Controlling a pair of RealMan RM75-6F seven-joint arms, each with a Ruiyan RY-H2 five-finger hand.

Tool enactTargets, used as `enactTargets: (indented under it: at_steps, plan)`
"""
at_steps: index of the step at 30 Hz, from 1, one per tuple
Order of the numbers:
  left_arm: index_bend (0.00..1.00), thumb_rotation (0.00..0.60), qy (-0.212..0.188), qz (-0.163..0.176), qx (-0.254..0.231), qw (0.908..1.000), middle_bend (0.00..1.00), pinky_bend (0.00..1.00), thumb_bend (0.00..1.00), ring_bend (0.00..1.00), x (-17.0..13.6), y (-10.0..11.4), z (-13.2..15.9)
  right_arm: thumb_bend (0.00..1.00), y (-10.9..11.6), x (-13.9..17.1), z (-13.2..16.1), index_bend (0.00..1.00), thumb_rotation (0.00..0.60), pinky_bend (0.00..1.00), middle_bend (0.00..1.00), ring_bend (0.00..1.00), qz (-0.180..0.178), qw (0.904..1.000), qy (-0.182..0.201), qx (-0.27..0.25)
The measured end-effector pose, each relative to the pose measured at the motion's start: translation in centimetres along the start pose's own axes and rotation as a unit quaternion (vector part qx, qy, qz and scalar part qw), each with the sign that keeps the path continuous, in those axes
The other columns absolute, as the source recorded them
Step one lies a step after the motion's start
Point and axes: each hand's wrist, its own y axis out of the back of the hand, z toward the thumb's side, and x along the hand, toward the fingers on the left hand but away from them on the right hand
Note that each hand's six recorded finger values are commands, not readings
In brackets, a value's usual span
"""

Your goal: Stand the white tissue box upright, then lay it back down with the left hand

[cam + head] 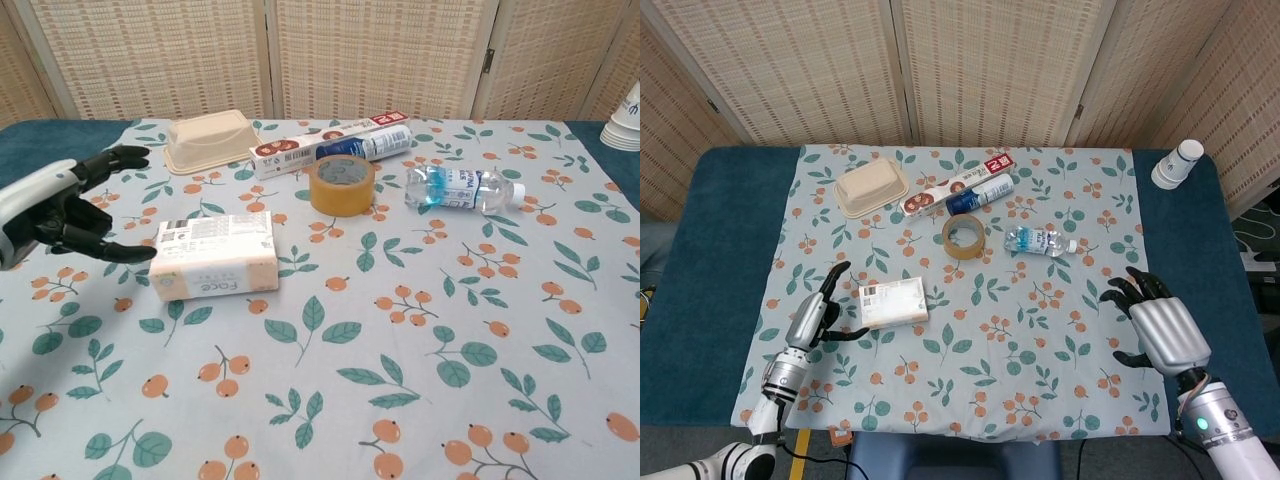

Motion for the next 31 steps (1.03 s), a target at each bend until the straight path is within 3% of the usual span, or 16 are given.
enactTargets:
  at_steps: [5, 8, 10, 14, 17, 18, 20, 22, 24, 27, 31]
  plan:
    - [0.0, 0.6, -0.006, 0.0, 0.002, 1.0, 0.07, 0.94, 0.09, 0.88, -1.5, 2.0, 2.1, 0.07, 0.1, 0.4, 0.5, 0.3, 0.6, 0.11, 0.15, 0.0, -0.001, 1.0, 0.009, -0.002]
    - [0.0, 0.6, -0.008, 0.008, 0.019, 0.9998, 0.19, 0.93, 0.17, 0.87, -2.0, 3.7, 3.4, 0.07, 0.2, 0.7, 0.7, 0.3, 0.6, 0.11, 0.15, 0.0, -0.001, 0.9999, 0.013, -0.003]
    - [0.07, 0.6, -0.004, 0.014, 0.048, 0.9988, 0.29, 0.92, 0.22, 0.86, -2.2, 5.1, 3.9, 0.07, 0.1, 0.7, 0.7, 0.3, 0.6, 0.11, 0.15, 0.0, 0.001, 0.9999, 0.013, -0.003]
    - [0.29, 0.6, 0.007, 0.028, 0.141, 0.9895, 0.36, 0.83, 0.24, 0.74, -2.6, 8.0, 4.6, 0.07, 0.0, 0.8, 0.9, 0.3, 0.6, 0.11, 0.15, 0.0, 0.005, 0.9999, 0.015, -0.003]
    - [0.36, 0.6, 0.021, 0.036, 0.243, 0.969, 0.33, 0.68, 0.24, 0.48, -3.0, 10.6, 4.8, 0.07, 0.1, 0.8, 0.9, 0.3, 0.6, 0.11, 0.15, 0.0, 0.004, 0.9999, 0.015, -0.004]
    - [0.34, 0.6, 0.026, 0.039, 0.287, 0.9567, 0.29, 0.59, 0.24, 0.37, -3.2, 11.7, 4.9, 0.07, 0.2, 0.8, 0.9, 0.3, 0.6, 0.11, 0.15, 0.0, 0.003, 0.9999, 0.014, -0.004]
    - [0.25, 0.6, 0.034, 0.041, 0.353, 0.934, 0.14, 0.38, 0.24, 0.16, -3.5, 13.2, 4.8, 0.07, 0.3, 0.9, 0.9, 0.3, 0.6, 0.11, 0.15, 0.0, 0.001, 0.9999, 0.013, -0.005]
    - [0.1, 0.6, 0.039, 0.035, 0.432, 0.9001, 0.01, 0.19, 0.25, 0.01, -4.2, 14.8, 4.5, 0.07, 0.4, 0.9, 0.9, 0.3, 0.6, 0.11, 0.15, 0.0, 0.0, 0.9999, 0.012, -0.006]
    - [0.03, 0.6, 0.039, 0.015, 0.497, 0.8666, 0.0, 0.15, 0.25, 0.0, -5.2, 15.8, 4.1, 0.07, 0.4, 1.0, 0.8, 0.3, 0.6, 0.11, 0.15, 0.0, 0.0, 0.9999, 0.01, -0.005]
    - [0.0, 0.6, 0.04, -0.029, 0.543, 0.8382, 0.0, 0.13, 0.25, 0.0, -7.0, 16.0, 3.0, 0.07, 0.5, 1.0, 0.8, 0.3, 0.6, 0.11, 0.15, 0.0, -0.001, 1.0, 0.009, -0.004]
    - [0.0, 0.6, 0.061, -0.045, 0.545, 0.8352, 0.0, 0.13, 0.25, 0.0, -8.1, 16.4, 2.3, 0.07, 0.5, 1.1, 0.8, 0.3, 0.6, 0.11, 0.15, 0.0, -0.002, 1.0, 0.009, -0.001]
